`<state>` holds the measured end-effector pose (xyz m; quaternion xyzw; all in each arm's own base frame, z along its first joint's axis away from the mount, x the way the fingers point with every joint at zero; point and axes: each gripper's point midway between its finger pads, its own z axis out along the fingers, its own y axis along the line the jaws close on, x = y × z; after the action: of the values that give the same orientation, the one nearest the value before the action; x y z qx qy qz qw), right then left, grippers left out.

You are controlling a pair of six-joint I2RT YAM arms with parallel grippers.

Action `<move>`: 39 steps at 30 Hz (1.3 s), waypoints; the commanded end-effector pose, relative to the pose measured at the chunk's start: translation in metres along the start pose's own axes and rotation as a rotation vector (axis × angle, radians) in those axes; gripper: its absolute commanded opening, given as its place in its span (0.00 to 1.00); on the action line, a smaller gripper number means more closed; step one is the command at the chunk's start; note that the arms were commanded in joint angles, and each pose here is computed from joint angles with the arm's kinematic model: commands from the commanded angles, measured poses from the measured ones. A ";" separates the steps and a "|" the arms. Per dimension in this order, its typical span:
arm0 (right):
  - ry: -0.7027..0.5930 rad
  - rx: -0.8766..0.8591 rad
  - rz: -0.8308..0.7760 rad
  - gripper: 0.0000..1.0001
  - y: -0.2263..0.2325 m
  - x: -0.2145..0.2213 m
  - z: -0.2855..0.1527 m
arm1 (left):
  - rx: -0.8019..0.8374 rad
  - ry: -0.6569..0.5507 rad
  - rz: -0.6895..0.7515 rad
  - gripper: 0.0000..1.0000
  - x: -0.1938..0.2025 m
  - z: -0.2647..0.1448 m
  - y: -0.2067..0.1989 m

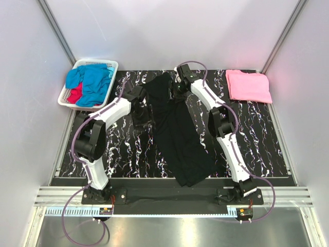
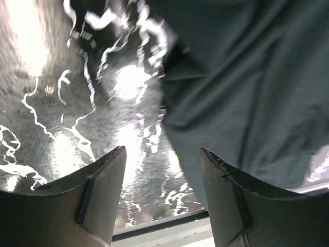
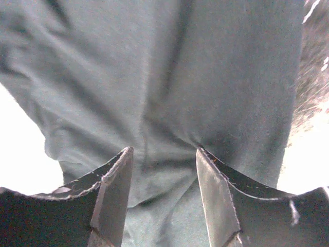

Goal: Fold and stack the t-shirts
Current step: Fold the tshirt

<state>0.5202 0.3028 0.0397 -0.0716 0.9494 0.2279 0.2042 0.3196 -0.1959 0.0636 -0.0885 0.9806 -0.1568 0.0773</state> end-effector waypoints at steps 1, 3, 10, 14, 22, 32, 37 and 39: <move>-0.238 -0.055 -0.100 0.61 0.041 -0.066 -0.076 | 0.094 -0.141 0.037 0.64 -0.034 -0.039 -0.030; -0.256 -0.039 -0.106 0.63 0.043 -0.070 -0.092 | 0.115 -0.171 0.041 0.64 -0.045 -0.047 -0.039; -0.126 0.198 -0.121 0.62 0.018 -0.012 -0.117 | 0.043 -0.241 0.008 0.64 -0.096 -0.035 -0.048; -0.050 0.267 -0.153 0.63 0.010 0.045 -0.125 | -0.066 -0.236 -0.051 0.64 -0.124 -0.008 -0.039; -0.061 0.205 -0.145 0.64 0.036 0.126 -0.186 | -0.140 -0.265 -0.106 0.63 -0.157 0.018 -0.027; 0.085 0.164 -0.163 0.64 0.039 0.211 -0.182 | -0.164 -0.266 -0.123 0.63 -0.173 0.042 -0.020; 0.144 0.193 -0.160 0.64 0.025 0.248 -0.148 | -0.171 -0.295 -0.107 0.63 -0.182 0.039 -0.022; 0.161 0.204 -0.146 0.64 0.020 0.257 -0.135 | -0.183 -0.293 -0.093 0.63 -0.183 0.042 -0.019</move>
<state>0.2283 0.2374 0.0655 -0.1563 0.9730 0.0992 0.1381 0.4910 -0.1954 0.0401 -0.1660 0.9689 -0.0635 0.1723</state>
